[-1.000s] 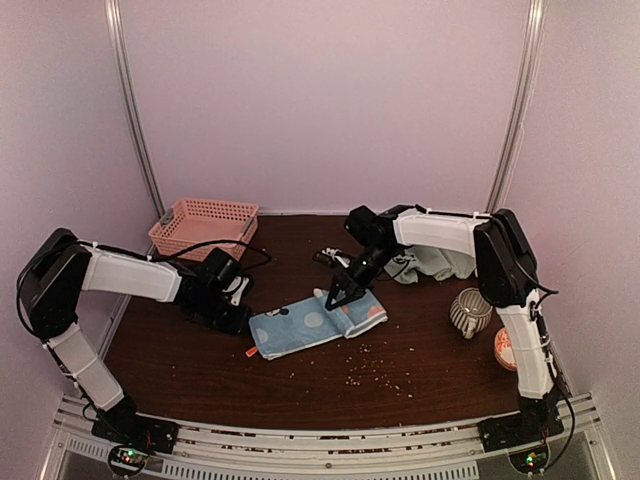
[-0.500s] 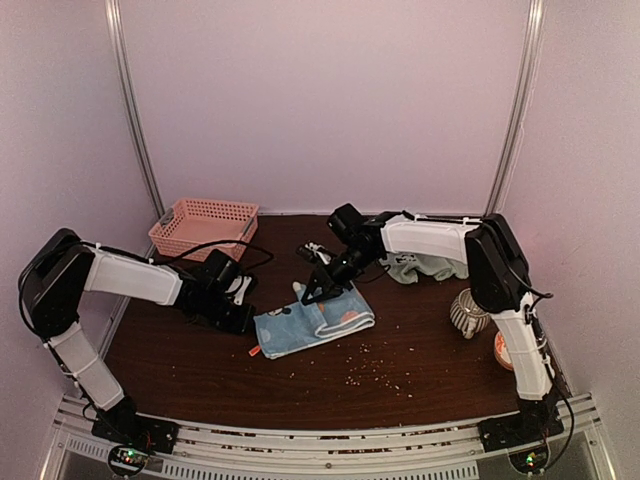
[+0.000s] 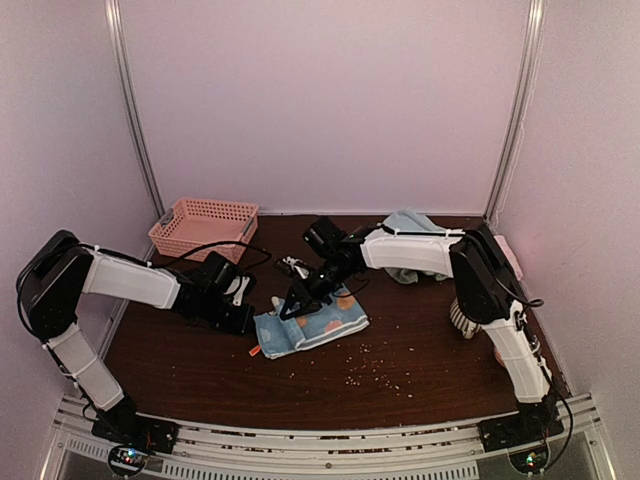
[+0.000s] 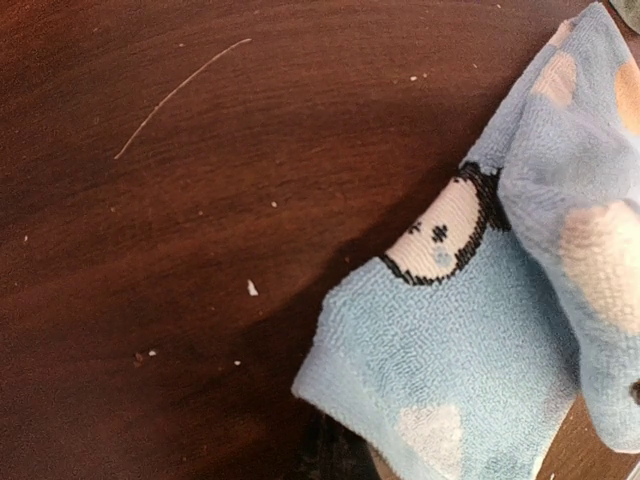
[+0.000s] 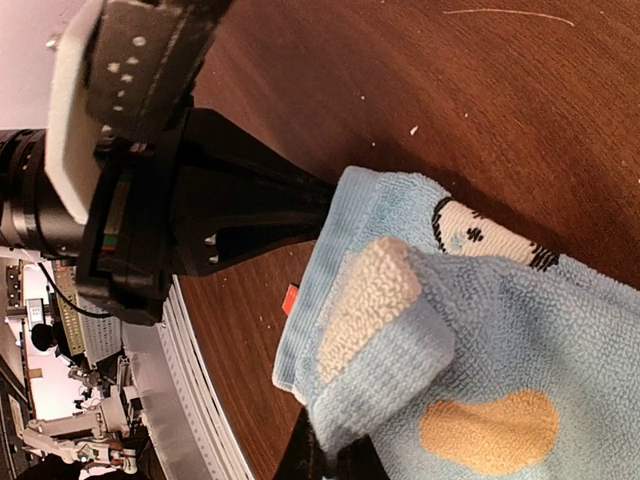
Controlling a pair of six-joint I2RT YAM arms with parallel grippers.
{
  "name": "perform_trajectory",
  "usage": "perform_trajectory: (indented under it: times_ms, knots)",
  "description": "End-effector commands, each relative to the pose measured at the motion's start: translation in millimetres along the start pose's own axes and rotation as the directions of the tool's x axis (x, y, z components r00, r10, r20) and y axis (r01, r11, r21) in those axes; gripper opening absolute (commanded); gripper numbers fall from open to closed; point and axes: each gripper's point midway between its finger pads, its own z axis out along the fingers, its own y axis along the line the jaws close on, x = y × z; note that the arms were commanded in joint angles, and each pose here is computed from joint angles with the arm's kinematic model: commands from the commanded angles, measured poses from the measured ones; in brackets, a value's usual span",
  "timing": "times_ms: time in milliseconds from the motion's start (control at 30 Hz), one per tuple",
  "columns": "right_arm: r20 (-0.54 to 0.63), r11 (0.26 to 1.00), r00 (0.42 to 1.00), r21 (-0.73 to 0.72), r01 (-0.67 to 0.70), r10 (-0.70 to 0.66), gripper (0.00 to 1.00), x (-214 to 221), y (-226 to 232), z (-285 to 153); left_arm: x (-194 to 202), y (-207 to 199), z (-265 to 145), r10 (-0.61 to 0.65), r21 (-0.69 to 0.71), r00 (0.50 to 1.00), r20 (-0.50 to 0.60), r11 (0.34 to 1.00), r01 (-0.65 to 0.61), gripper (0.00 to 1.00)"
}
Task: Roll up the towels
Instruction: Fold the towel at the center of the board.
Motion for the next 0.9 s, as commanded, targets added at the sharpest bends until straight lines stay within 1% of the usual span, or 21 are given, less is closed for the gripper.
perform_trajectory:
  times_ms: [0, 133, 367, 533, 867]
  knots:
    - [0.056, 1.0, 0.998, -0.002, -0.026, 0.026, 0.0, -18, -4, 8, 43, 15, 8, -0.036, -0.045, 0.991, -0.129, 0.999, 0.03, 0.0]
    - [0.078, 1.0, 0.997, -0.021, -0.02, 0.022, 0.0, -29, -1, 12, 44, 15, 8, -0.043, -0.044, 0.991, -0.127, 0.998, 0.037, 0.0]
    - [0.048, 0.998, 0.998, -0.051, -0.042, 0.044, 0.0, -21, -3, 26, 44, 14, 8, -0.042, -0.038, 0.991, -0.128, 0.999, 0.037, 0.0]
    - [0.03, 0.996, 0.999, -0.075, -0.038, 0.041, 0.0, -17, 6, 32, 43, 15, 9, -0.044, -0.04, 0.991, -0.128, 0.998, 0.039, 0.0]
    - [0.006, 0.996, 0.999, -0.08, -0.044, 0.044, 0.0, -9, 7, 47, 46, 15, 10, -0.048, -0.034, 0.99, -0.13, 0.998, 0.044, 0.0]
